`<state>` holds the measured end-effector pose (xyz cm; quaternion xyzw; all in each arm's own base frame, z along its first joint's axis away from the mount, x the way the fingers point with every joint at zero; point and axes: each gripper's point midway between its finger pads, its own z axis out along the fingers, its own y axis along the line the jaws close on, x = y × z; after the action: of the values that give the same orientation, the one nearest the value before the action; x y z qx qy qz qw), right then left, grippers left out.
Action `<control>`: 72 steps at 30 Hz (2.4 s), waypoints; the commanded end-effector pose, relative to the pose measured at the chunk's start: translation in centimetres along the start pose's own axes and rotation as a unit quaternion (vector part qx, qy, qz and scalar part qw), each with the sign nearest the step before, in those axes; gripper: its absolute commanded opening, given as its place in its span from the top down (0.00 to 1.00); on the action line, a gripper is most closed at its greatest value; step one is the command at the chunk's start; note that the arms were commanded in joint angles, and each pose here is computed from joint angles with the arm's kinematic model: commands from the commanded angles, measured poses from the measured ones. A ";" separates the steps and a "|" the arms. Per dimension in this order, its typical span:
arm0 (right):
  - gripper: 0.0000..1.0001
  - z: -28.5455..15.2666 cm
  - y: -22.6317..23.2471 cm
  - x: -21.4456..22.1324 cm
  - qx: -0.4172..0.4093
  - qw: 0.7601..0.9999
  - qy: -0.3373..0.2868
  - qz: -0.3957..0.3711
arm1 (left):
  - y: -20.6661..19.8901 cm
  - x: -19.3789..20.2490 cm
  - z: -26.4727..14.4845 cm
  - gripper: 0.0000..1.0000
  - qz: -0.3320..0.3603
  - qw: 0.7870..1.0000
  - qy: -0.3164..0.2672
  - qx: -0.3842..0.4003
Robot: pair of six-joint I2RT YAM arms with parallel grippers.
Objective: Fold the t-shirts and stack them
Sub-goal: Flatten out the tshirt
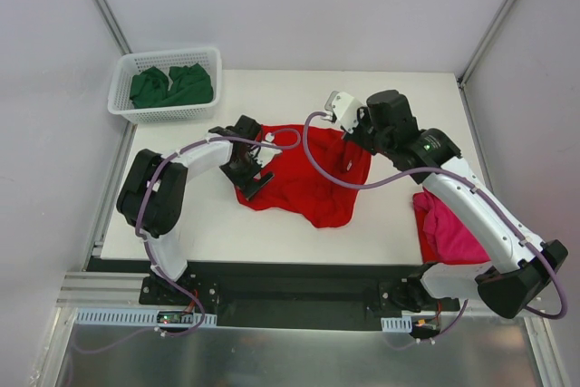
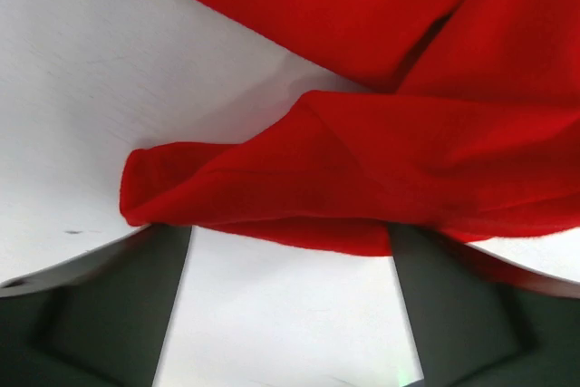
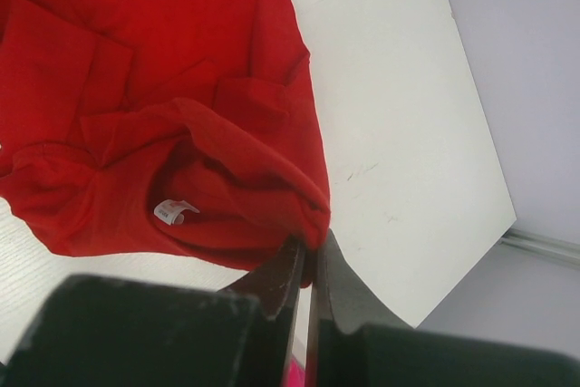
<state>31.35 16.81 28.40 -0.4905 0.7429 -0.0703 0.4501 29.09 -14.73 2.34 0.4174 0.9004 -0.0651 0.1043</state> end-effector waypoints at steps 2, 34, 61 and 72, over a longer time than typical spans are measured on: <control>0.99 -0.6 -0.8 -1.2 0.011 1.000 -0.026 0.014 | -0.7 0.3 0.2 0.50 0.012 1.000 0.001 0.017; 0.99 -10.7 12.0 6.8 -0.329 0.942 0.052 -0.042 | -16.8 8.3 -18.1 1.00 0.194 0.948 -0.114 0.223; 0.04 -4.9 -15.5 6.9 0.419 0.892 0.009 0.168 | 13.8 -7.2 -33.6 0.01 -0.090 0.739 -0.378 -0.551; 0.04 1.3 2.8 7.3 -0.082 0.990 -0.002 0.115 | -1.7 -3.4 -16.1 0.01 0.094 0.958 -0.253 -0.093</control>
<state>34.06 8.69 24.92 -0.3557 0.7935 -0.1063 0.4822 36.01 -10.50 24.82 0.3608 0.7803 0.1239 0.4956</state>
